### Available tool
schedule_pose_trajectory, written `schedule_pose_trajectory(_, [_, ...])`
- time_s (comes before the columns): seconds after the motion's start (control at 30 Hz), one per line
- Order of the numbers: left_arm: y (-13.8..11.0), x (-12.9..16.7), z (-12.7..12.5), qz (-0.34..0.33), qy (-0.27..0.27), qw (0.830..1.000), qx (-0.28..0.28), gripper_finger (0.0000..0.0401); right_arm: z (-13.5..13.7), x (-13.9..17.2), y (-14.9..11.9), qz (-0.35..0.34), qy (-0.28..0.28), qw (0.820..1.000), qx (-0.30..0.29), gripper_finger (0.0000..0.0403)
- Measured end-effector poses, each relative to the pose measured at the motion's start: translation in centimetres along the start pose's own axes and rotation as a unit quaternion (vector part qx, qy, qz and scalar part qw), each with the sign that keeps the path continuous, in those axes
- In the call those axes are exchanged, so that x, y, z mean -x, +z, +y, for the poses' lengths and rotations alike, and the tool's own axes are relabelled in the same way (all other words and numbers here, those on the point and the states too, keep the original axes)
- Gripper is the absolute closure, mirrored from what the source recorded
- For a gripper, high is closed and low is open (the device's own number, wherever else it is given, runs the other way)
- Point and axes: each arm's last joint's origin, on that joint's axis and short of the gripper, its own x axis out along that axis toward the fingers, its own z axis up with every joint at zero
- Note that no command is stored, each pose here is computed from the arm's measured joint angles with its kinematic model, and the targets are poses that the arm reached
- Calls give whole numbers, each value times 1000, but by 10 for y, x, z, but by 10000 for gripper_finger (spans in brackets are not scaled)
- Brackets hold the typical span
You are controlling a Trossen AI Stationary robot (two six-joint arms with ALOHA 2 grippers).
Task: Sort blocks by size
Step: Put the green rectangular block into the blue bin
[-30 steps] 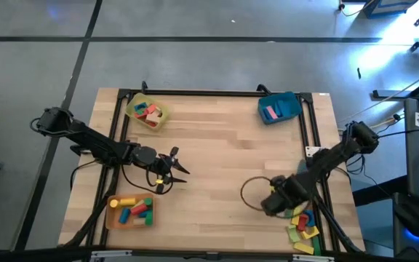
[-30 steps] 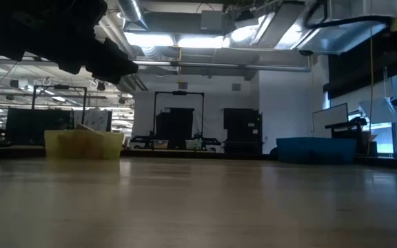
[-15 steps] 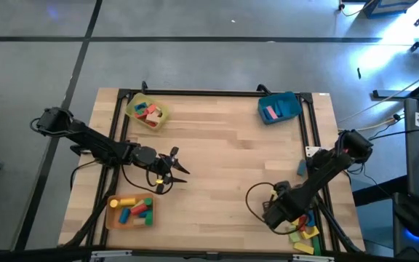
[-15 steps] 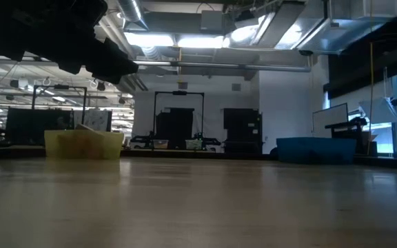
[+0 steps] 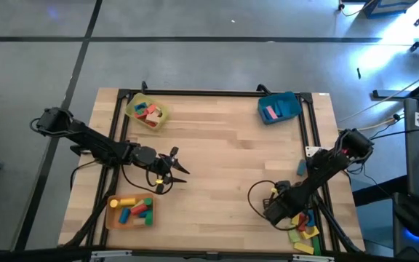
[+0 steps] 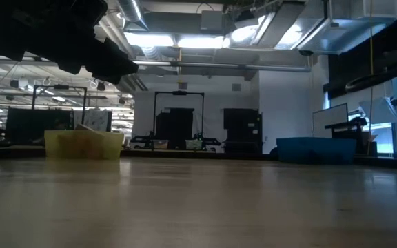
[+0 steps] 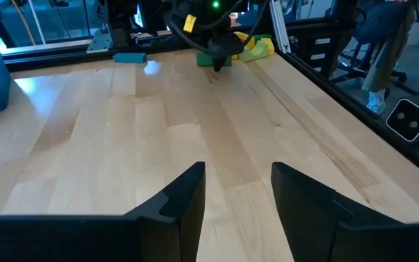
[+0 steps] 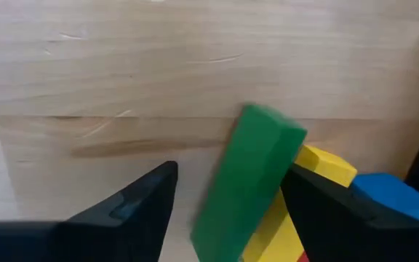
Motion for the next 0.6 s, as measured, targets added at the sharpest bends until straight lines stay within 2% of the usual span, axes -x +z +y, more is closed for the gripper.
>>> schedule_pose_trajectory(0.3, [0, 0, 0, 0, 0, 1000, 0, 258, 1, -1, 0, -7, 19, 1000, 10, 191])
schedule_pose_trajectory(0.53, [0, 0, 0, 0, 0, 1000, 0, 258, 3, -1, -1, -5, 31, 999, 23, 277])
schedule_pose_trajectory(0.6, [0, 0, 0, 0, 0, 1000, 0, 258, 4, -1, -1, -7, 37, 998, 44, 306])
